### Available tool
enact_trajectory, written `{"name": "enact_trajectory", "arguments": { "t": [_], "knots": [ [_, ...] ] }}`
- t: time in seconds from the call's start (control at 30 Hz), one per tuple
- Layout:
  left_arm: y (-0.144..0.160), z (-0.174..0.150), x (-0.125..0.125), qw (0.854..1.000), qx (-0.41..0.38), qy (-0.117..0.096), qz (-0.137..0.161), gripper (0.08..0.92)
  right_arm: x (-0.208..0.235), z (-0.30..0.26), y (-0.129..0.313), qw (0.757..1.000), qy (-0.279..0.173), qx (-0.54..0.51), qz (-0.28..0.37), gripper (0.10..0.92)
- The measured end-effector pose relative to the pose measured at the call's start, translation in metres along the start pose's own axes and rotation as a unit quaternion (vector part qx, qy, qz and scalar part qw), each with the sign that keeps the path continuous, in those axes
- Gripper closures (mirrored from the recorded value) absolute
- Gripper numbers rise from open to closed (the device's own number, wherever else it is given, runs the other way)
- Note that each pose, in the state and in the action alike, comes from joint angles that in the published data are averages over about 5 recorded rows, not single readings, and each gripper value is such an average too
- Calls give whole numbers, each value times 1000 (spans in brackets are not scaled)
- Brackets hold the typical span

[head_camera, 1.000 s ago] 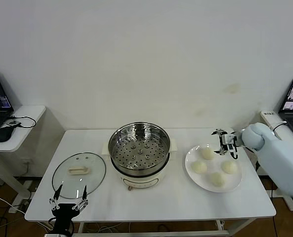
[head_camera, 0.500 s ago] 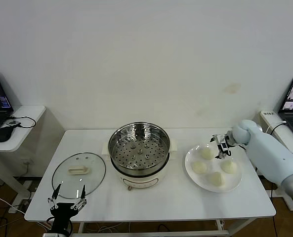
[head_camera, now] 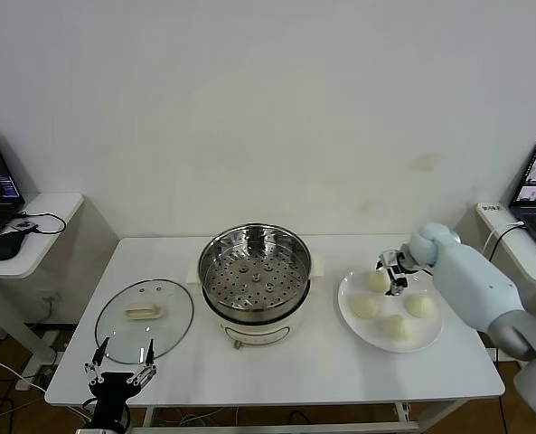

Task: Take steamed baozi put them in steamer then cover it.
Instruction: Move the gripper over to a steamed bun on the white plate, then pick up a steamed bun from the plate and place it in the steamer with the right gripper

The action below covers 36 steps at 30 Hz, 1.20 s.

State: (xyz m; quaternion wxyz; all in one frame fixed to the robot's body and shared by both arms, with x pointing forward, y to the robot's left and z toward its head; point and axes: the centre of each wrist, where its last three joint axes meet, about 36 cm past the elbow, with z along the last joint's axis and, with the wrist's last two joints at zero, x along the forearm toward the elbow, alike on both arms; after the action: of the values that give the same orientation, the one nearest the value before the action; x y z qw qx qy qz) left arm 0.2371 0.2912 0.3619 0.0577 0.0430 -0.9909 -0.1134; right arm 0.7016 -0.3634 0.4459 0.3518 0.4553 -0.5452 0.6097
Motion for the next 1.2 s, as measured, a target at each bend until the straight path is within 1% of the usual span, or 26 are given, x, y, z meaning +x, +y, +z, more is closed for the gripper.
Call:
{"name": "enact_trajectory", "arguments": {
  "t": [0.13,0.37,0.47,0.73,0.97,1.2],
  "knots": [
    [0,0,1,1000,0,-1,0,177,0,2,-1,1000,3,-3,-3,322],
    [-1,-1,2,1000,2,-2,0,177,4,5,-4,1000,7,-6,-4,371],
    [-1,-1,2,1000,2,-3,0,177,7,7,-4,1000,7,-8,-6,380],
    [-2,-2,1,1000,2,-5,0,177,22,10,-7,1000,3,-10,-2,417],
    [-2,-3,2,1000,3,-7,0,177,52,9,-15,1000,-10,-5,12,441],
    [0,-6,0,1000,0,-12,2,177,104,-6,-33,999,-36,14,38,441]
  ]
}}
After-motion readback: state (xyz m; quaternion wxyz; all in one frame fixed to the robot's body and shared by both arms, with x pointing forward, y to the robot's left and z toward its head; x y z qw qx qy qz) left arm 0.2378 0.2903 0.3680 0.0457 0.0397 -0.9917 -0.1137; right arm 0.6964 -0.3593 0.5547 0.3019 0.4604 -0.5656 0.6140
